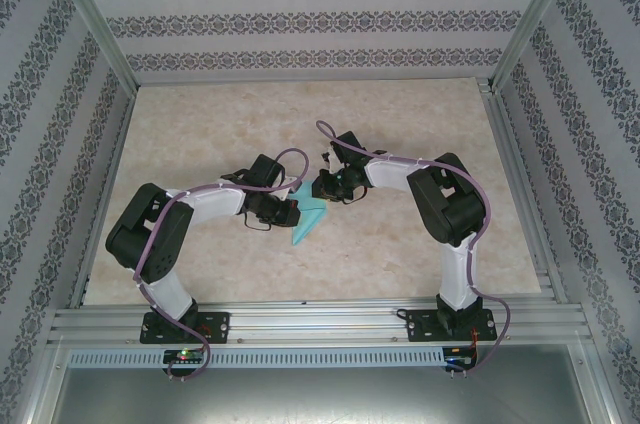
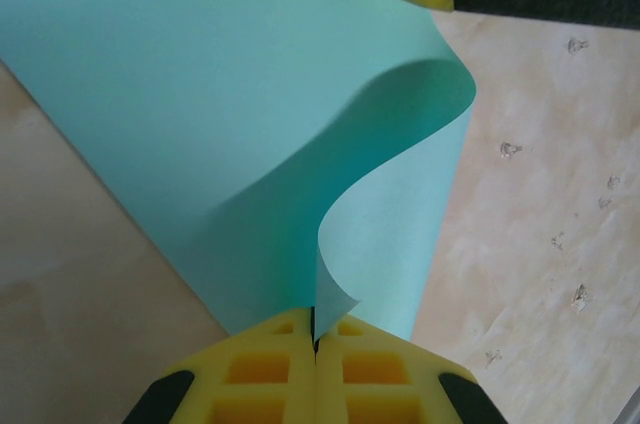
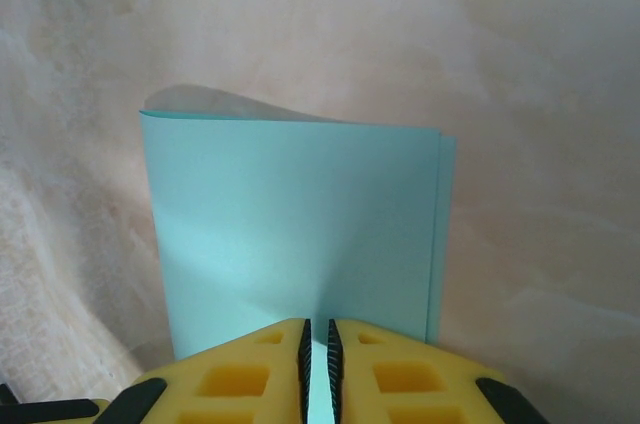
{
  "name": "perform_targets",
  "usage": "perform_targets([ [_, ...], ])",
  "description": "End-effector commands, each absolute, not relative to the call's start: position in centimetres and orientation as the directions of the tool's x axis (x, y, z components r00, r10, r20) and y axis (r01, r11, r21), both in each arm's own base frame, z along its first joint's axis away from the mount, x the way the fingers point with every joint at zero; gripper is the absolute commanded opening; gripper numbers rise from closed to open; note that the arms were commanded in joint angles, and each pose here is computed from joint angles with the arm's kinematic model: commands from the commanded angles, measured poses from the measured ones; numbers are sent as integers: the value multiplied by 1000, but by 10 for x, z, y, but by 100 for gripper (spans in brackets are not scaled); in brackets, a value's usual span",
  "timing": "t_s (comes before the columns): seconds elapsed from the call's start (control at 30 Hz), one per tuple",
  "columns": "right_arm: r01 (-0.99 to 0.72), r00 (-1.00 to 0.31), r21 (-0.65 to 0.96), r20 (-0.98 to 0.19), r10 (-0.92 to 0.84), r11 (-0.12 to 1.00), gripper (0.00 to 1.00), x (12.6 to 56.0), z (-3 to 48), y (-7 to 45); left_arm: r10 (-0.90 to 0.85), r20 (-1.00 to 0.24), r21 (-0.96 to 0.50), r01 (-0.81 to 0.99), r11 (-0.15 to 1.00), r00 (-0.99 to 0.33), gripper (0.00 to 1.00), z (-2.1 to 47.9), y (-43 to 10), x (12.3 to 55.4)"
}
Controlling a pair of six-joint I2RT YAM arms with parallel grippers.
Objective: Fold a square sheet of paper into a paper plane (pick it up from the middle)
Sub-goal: Third fold the triangle at the center of the table.
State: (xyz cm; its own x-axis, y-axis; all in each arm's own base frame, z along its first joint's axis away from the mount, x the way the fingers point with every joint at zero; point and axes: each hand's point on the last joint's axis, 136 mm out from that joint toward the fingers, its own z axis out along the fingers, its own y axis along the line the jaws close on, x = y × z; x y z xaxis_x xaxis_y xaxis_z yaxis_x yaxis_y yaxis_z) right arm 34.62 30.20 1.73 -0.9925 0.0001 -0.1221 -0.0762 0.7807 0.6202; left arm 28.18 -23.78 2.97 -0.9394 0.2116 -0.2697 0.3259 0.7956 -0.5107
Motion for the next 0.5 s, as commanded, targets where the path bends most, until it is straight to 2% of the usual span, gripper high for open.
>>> perform_targets([
  [0.0,-44,-997,540,-71,-7,841,18,333,-8,289,196,-239,-501,294,814,-951,7,25,-231,282],
  [0.47,-42,-998,538,-67,-6,842,18,332,-9,289,180,-207,-528,264,807,-962,8,20,-233,276],
])
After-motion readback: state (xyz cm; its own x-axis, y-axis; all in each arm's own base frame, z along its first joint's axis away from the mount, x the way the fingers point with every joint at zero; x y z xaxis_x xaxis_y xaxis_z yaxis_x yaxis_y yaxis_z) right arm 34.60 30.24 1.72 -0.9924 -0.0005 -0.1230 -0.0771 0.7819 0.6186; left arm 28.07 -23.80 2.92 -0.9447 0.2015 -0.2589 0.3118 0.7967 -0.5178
